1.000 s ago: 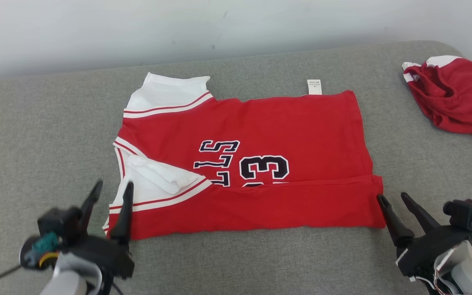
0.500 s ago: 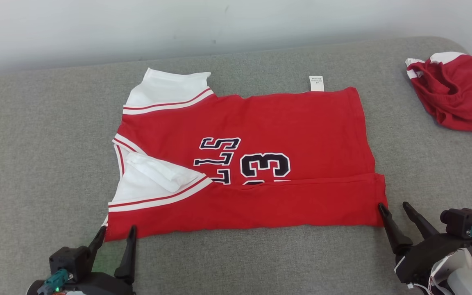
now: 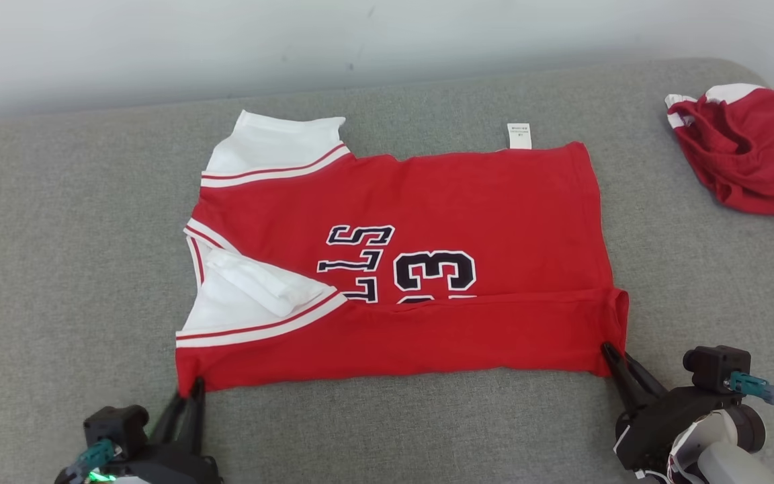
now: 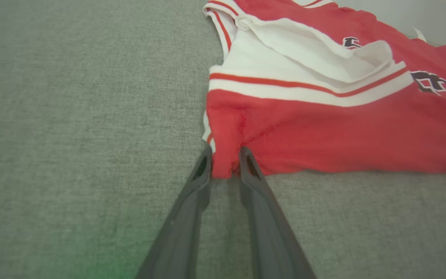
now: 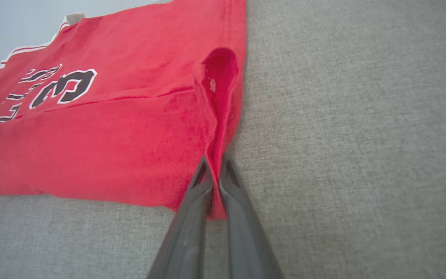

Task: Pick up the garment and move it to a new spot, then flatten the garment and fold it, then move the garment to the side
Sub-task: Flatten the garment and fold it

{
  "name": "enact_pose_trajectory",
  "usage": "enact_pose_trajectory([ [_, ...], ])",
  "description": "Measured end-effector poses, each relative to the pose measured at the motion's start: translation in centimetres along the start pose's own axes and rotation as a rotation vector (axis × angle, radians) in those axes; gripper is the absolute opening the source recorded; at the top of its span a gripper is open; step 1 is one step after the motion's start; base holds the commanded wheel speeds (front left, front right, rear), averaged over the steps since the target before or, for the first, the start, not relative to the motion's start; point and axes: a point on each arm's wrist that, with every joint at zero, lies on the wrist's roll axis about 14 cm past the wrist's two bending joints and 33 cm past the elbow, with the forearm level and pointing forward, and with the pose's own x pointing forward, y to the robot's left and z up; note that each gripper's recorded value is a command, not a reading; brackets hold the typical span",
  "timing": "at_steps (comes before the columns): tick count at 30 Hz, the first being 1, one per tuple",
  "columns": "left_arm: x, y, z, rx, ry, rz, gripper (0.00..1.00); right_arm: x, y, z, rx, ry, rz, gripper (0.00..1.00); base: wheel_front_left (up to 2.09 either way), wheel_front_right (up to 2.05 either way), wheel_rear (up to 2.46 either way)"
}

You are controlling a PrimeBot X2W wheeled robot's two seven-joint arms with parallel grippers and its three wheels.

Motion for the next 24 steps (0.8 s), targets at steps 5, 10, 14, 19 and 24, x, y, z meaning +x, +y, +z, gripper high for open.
enact_pose_trajectory([
  [5, -0.7, -0.4, 0.4, -0.022, -0.034, -0.004, 0.0, -0.7, 0.1, 0.0, 0.014, -0.016, -0.001, 0.0, 0.0, 0.0, 0.0],
  [10, -2.7, -0.3, -0.1, -0.057, -0.053, 0.014, 0.0, -1.9, 0.0, -0.2, 0.039, -0.031, -0.001, 0.0, 0.0, 0.0, 0.0],
  [14, -4.6, 0.0, -0.8, -0.092, -0.063, 0.041, 0.0, -2.6, 0.4, -0.5, 0.044, -0.034, 0.012, 0.0, 0.0, 0.0, 0.0],
  [19, -6.7, 0.2, -1.6, -0.125, -0.075, 0.068, 0.0, -3.0, 0.9, -0.6, 0.049, -0.035, 0.031, 0.0, 0.0, 0.0, 0.0],
  [24, -7.9, 0.0, -2.1, -0.149, -0.081, 0.082, 0.0, -3.7, 0.8, -1.5, 0.057, -0.006, 0.035, 0.0, 0.0, 0.0, 0.0],
])
